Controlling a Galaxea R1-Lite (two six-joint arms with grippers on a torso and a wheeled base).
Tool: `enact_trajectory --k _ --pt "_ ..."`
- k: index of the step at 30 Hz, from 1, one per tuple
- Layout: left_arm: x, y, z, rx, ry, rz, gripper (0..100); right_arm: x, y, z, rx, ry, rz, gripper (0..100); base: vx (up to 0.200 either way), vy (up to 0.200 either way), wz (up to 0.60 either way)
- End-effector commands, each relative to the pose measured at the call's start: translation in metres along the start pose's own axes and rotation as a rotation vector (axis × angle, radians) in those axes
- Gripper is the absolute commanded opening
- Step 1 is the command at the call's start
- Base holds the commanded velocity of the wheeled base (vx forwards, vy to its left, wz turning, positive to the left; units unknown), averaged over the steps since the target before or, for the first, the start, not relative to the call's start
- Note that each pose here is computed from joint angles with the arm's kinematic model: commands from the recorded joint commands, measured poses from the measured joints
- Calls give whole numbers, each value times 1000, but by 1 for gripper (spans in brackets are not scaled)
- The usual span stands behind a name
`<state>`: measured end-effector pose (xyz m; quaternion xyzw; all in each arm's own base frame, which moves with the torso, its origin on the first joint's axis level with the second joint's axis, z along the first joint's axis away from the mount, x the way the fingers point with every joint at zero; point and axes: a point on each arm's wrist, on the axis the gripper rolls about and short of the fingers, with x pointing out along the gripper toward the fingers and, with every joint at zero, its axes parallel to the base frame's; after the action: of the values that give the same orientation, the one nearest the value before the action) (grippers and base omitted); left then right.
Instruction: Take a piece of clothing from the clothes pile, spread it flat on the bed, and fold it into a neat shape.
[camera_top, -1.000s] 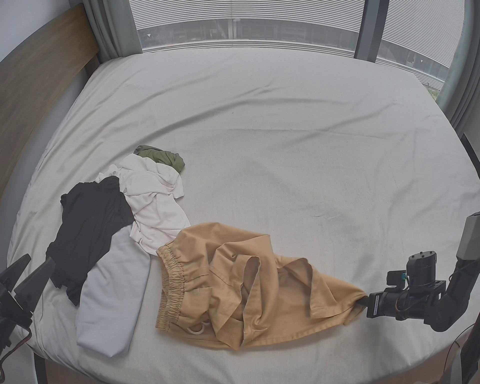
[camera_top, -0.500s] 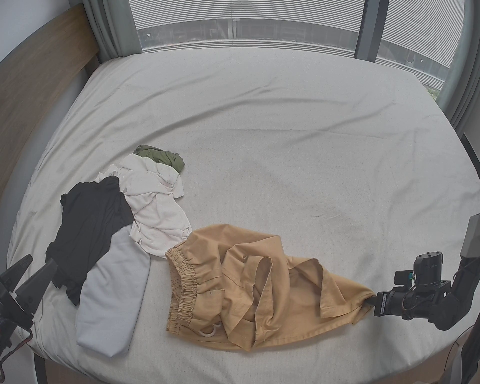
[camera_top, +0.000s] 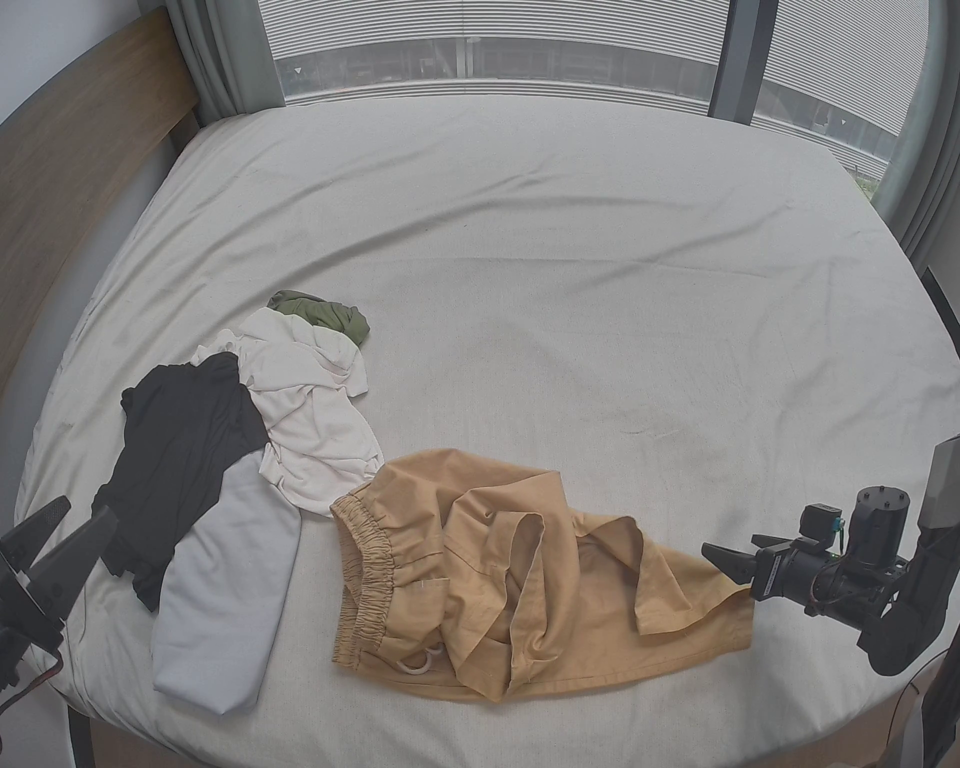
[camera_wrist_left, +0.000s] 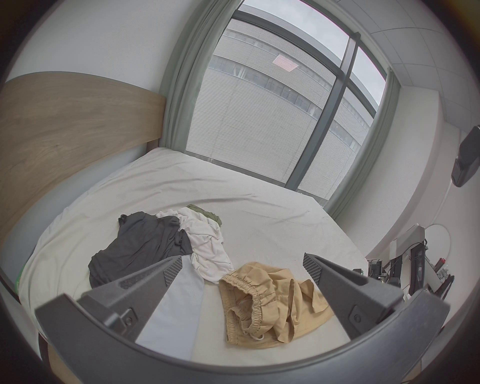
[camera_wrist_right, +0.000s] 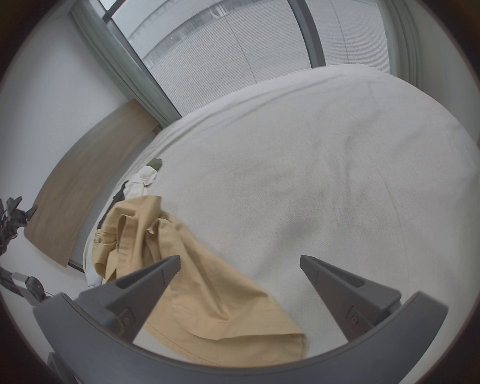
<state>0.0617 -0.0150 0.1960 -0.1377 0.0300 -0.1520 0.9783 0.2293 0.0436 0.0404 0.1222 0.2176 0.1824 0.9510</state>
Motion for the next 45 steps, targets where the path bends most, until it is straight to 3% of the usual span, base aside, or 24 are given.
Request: enact_trajectory --k 1,5,9,17,26,31,40,45 --pt "32 -6 19 3 49 -76 100 0 15 7 -18 -32 60 100 0 0 0" --pt "44 -9 25 1 75 -141 100 5 17 20 -36 -88 90 100 0 0 0" --pt "65 -9 28 -11 147 -233 100 2 39 47 -88 -182 292 100 0 0 0" --pt "91 -7 28 -8 136 -260 100 0 68 60 -87 -200 498 100 0 0 0" --pt "100 -1 8 -34 223 -238 100 2 82 58 -64 -172 578 100 0 0 0" --pt "100 2 1 -42 249 -227 100 7 109 48 -51 -111 675 100 0 0 0" --pt "106 5 -9 -58 304 -224 100 42 133 31 -43 52 697 100 0 0 0" --pt "108 4 -10 -77 315 -235 100 48 143 35 -47 67 714 100 0 0 0"
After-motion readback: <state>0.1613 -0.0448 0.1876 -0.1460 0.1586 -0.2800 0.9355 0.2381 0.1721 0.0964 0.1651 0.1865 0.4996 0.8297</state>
